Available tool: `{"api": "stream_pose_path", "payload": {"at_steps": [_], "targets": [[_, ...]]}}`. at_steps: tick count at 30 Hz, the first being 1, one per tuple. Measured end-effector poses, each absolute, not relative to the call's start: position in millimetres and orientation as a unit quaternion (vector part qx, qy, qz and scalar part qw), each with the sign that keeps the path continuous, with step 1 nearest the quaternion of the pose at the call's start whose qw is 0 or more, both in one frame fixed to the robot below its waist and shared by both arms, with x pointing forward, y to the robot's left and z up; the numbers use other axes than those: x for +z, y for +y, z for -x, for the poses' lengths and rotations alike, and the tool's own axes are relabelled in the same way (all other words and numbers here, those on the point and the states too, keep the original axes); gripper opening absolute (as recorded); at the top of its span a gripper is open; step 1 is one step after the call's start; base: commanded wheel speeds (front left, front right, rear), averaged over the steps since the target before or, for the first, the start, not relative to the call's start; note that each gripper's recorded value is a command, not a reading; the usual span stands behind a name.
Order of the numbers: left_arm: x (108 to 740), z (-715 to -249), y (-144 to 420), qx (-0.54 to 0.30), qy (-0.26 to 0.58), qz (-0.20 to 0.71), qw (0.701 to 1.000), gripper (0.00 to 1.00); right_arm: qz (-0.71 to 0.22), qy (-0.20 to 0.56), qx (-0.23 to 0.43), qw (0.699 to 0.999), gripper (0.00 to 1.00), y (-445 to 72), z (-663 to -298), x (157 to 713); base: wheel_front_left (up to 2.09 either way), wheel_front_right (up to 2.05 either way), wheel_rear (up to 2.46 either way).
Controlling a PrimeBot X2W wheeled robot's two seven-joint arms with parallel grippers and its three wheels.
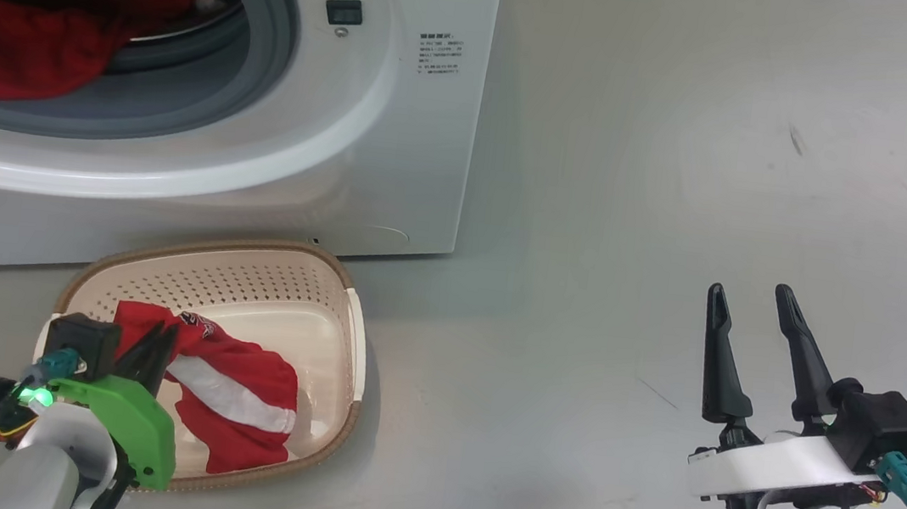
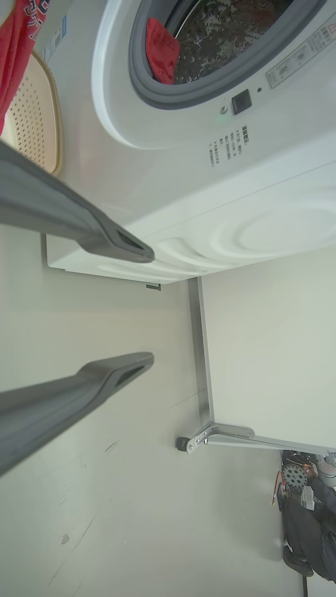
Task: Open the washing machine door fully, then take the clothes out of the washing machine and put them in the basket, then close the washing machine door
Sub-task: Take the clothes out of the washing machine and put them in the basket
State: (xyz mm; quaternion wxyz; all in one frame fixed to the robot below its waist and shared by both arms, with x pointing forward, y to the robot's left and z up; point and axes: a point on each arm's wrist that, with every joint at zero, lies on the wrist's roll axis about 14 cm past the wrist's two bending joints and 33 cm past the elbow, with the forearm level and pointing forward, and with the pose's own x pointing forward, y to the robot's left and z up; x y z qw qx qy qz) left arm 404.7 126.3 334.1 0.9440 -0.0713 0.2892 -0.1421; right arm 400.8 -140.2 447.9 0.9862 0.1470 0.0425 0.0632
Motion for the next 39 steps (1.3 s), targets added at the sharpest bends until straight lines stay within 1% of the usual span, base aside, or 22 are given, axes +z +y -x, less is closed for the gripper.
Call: {"api": "stream_pose_path", "payload": {"at_steps": [16, 25, 33, 39], "targets": [[259, -428, 129, -0.129, 0.4, 0.068, 0.905, 0.0, -0.126, 0.067, 0.013, 0.99, 1.0, -174, -410, 424, 0.0, 0.0, 0.0], [232, -444, 111, -0.136, 0.43, 0.081, 0.889, 0.0, -0.115, 0.081, -0.012, 0.99, 1.0, -191, -412, 410, 0.0, 0.0, 0.0], [202, -444, 111, -0.119, 0.466, 0.089, 0.872, 0.0, -0.108, 0.093, -0.025, 0.99, 1.0, -200, -418, 398, 0.0, 0.0, 0.0], [188, -433, 116, -0.104, 0.491, 0.088, 0.86, 0.0, -0.107, 0.096, -0.027, 0.989, 1.0, -202, -421, 394, 0.0, 0.0, 0.0]]}}
